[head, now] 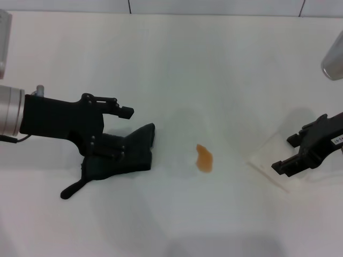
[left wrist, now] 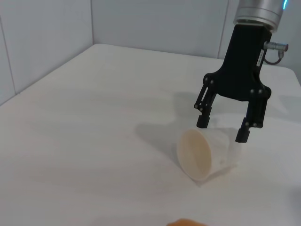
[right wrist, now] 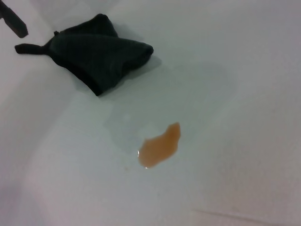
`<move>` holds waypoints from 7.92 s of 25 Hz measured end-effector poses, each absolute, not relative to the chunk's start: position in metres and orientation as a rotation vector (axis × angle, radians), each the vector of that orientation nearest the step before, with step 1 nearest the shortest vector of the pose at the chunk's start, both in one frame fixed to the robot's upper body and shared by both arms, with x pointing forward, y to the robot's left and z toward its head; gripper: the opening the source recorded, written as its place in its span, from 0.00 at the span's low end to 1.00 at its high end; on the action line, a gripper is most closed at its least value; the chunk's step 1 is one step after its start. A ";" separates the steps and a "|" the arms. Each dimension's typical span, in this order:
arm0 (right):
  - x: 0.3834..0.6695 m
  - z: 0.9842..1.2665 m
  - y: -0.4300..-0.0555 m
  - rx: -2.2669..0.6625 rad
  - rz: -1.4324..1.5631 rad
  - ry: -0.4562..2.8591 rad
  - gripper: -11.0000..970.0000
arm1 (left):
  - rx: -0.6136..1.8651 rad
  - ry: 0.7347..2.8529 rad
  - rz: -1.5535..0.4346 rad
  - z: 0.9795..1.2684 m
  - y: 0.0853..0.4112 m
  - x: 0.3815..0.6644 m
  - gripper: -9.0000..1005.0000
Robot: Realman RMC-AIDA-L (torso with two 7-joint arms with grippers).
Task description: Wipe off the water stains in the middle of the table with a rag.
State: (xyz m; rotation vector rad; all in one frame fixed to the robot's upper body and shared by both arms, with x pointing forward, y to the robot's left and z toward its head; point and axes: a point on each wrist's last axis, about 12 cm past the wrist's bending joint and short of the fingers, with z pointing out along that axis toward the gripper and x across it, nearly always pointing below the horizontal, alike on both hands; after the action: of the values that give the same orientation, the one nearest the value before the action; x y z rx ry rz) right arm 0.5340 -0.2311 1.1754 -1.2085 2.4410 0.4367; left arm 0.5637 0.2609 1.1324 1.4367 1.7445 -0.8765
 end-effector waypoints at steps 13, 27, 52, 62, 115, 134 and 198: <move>0.536 1.170 -0.237 -1.182 0.411 2.478 0.79 | 1.436 1.744 -0.877 1.132 0.261 0.563 0.82; 0.535 1.167 -0.237 -1.162 0.428 2.489 0.79 | 1.437 1.743 -0.877 1.132 0.260 0.564 0.81; 0.540 1.156 -0.235 -1.130 0.443 2.503 0.79 | 1.434 1.743 -0.861 1.133 0.260 0.566 0.81; 0.541 1.154 -0.232 -1.144 0.444 2.504 0.79 | 1.434 1.742 -0.861 1.133 0.260 0.566 0.81; 0.544 1.155 -0.223 -1.184 0.443 2.491 0.69 | 1.430 1.745 -0.852 1.132 0.259 0.567 0.81; 0.567 1.178 -0.249 -0.997 0.381 2.293 0.62 | 1.414 1.750 -0.825 1.130 0.263 0.568 0.81; 0.533 1.074 -0.331 -0.611 0.674 1.926 0.63 | 1.386 1.719 -0.835 1.125 0.262 0.560 0.81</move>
State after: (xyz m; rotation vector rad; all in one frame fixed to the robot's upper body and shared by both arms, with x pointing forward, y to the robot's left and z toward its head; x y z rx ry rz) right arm 0.5332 -0.3308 1.0737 -0.6106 1.9261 0.6738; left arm 0.5602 0.2624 1.1248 1.3860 1.7190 -0.8346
